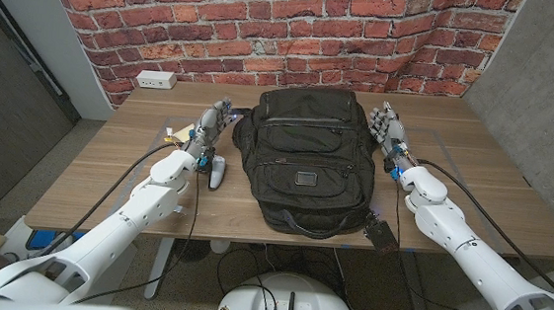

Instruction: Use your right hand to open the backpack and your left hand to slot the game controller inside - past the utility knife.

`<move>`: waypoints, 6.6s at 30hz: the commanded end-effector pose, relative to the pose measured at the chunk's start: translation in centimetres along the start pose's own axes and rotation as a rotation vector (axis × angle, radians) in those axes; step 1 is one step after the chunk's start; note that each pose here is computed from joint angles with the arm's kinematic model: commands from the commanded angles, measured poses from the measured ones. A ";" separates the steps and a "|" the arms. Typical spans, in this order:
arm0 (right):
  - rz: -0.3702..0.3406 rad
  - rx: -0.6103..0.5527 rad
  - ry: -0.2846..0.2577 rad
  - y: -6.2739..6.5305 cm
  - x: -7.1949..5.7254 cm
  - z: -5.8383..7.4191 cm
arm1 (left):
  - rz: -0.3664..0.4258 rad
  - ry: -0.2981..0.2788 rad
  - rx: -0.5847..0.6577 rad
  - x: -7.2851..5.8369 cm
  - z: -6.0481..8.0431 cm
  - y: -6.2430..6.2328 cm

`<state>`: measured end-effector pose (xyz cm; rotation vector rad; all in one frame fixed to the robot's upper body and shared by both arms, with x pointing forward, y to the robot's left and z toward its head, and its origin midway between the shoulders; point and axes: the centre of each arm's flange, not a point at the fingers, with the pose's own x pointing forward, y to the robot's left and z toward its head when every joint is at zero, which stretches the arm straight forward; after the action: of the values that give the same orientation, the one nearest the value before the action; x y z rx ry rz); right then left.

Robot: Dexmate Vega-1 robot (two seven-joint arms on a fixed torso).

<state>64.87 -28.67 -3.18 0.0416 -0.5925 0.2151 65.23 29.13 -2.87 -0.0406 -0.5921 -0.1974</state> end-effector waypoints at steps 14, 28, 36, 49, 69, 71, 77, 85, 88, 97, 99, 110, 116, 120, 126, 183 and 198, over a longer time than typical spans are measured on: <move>-0.027 -0.036 -0.031 0.0 -0.6 0.1 | 0.013 0.005 0.083 -2.0 1.4 0.2; -0.026 -0.054 -0.044 -0.6 -0.7 0.7 | 0.011 0.029 0.193 -3.6 4.3 0.8; -0.029 -0.060 -0.053 -1.0 -0.7 1.0 | 0.009 0.036 0.262 -5.0 5.8 0.8; -0.027 -0.079 -0.055 -1.4 -0.9 1.1 | -0.012 0.045 0.406 -6.4 7.7 1.3; -0.047 -0.082 -0.062 -2.3 -0.5 1.2 | -0.140 0.079 0.732 -7.3 11.9 2.6; -0.050 -0.082 -0.062 -2.3 -0.5 1.2 | -0.157 0.088 0.763 -7.4 12.3 2.6; -0.058 -0.081 -0.063 -2.4 -0.4 1.0 | -0.210 0.117 0.864 -7.7 13.3 3.0; -0.061 -0.081 -0.063 -2.2 -0.2 0.8 | -0.272 0.154 1.003 -7.7 14.6 3.4; -0.064 -0.082 -0.065 -2.1 -0.3 0.8 | -0.283 0.162 1.037 -7.7 14.9 3.3; -0.073 -0.083 -0.068 -2.1 -0.4 0.7 | -0.342 0.193 1.131 -7.4 15.2 2.8; -0.075 -0.083 -0.070 -2.1 -0.4 0.8 | -0.359 0.201 1.157 -7.3 15.3 2.6; -0.070 -0.089 -0.074 -2.4 -0.3 1.0 | -0.471 0.241 1.262 -6.8 16.2 1.7; -0.071 -0.088 -0.075 -2.6 -0.4 0.9 | -0.539 0.271 1.335 -6.7 17.1 1.2; -0.072 -0.085 -0.074 -2.6 -0.5 0.8 | -0.571 0.288 1.388 -6.6 17.7 1.0; -0.072 -0.086 -0.074 -2.6 -0.6 0.7 | -0.621 0.316 1.488 -6.5 18.1 0.4; -0.095 -0.100 -0.073 -2.5 -0.6 1.0 | -0.755 0.512 1.785 -6.4 12.8 0.4; -0.092 -0.105 -0.070 -2.4 -0.7 1.2 | -0.741 0.507 1.766 -6.5 10.8 0.6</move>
<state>64.27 -31.35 -2.47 -0.0215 -0.6731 0.0918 53.43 31.86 3.55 1.9145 -0.0779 -0.3325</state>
